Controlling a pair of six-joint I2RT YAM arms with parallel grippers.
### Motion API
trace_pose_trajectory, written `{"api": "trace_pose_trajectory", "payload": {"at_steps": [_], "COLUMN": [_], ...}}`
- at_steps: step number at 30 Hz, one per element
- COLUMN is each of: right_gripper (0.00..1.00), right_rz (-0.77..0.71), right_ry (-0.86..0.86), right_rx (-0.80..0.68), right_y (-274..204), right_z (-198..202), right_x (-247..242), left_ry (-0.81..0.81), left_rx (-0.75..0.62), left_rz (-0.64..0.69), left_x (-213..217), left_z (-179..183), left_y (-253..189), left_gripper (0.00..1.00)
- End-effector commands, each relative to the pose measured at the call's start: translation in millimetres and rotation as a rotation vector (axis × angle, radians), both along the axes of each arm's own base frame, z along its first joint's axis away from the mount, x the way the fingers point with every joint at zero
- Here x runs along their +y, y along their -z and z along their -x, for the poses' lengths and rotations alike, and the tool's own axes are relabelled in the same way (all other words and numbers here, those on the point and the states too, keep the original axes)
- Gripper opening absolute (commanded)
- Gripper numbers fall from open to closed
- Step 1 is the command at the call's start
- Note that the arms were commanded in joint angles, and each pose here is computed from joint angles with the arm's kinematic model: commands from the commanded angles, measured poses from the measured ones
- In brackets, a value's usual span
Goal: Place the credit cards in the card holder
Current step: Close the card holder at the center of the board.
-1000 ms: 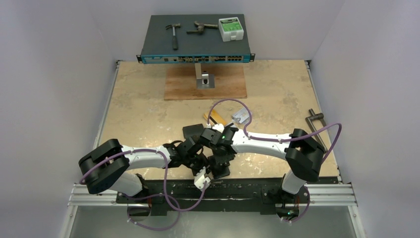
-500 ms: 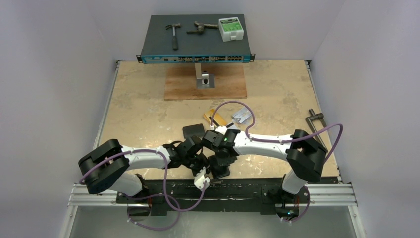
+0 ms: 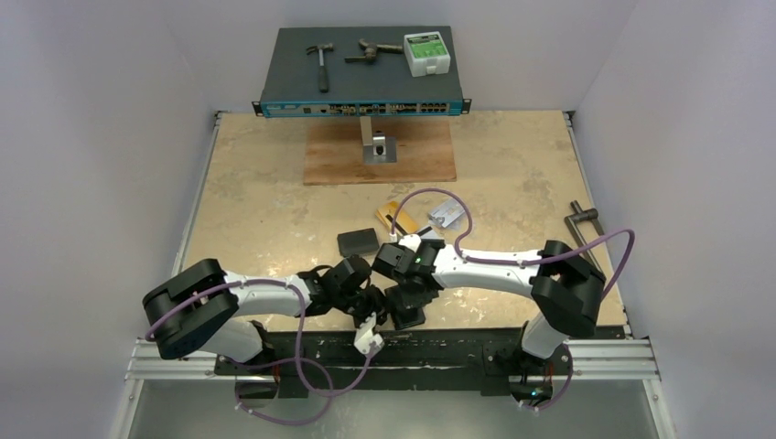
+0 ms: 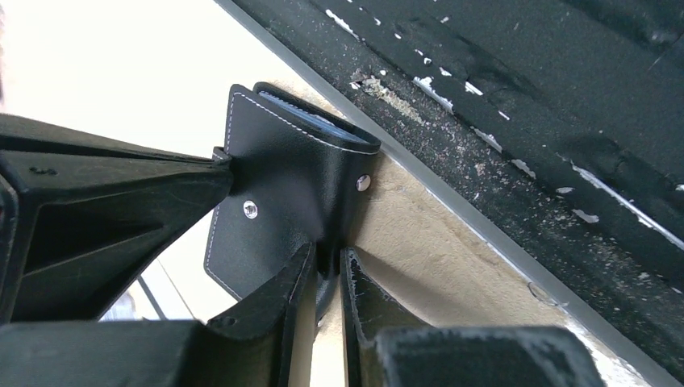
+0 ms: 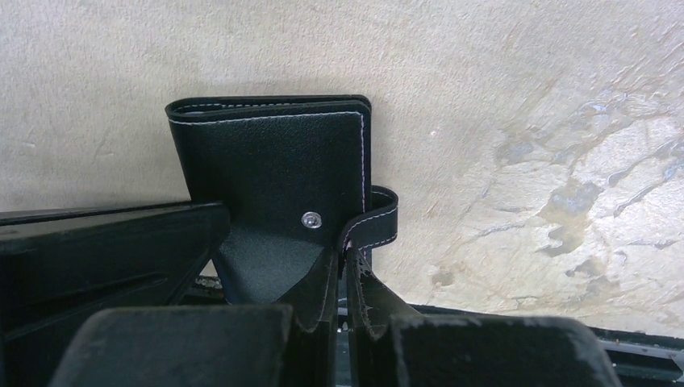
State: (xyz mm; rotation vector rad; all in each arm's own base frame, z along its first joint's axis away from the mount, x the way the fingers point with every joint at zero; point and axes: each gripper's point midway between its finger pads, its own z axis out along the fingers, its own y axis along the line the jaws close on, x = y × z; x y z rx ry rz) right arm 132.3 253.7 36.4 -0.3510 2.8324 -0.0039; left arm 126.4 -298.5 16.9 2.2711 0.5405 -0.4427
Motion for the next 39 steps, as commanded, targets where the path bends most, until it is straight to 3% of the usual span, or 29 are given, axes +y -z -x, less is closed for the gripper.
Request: {"api": "trace_pose_trajectory", "payload": {"at_steps": [1,13,39], "right_gripper": [0.00,0.00,0.00], "right_rz": [-0.087,-0.206,-0.111], "right_ry": [0.059,0.072,0.038], "right_rx": [-0.016,0.051,0.138], "right_y": [-10.3,-6.5,17.8], "right_z": [-8.9,-13.7,-4.2], "right_x": [4.0,14.9,-1.3], "left_ry": [0.020,0.024,0.003], "left_rx": [-0.104,-0.155,-0.134], "left_rz": [-0.064,-0.076,-0.085], "left_x": [16.0,17.3,17.5], "left_z": [-2.4,-4.7,-5.0], "left_y": [23.5,29.0,27.6], "left_gripper": [0.14,0.14,0.13]}}
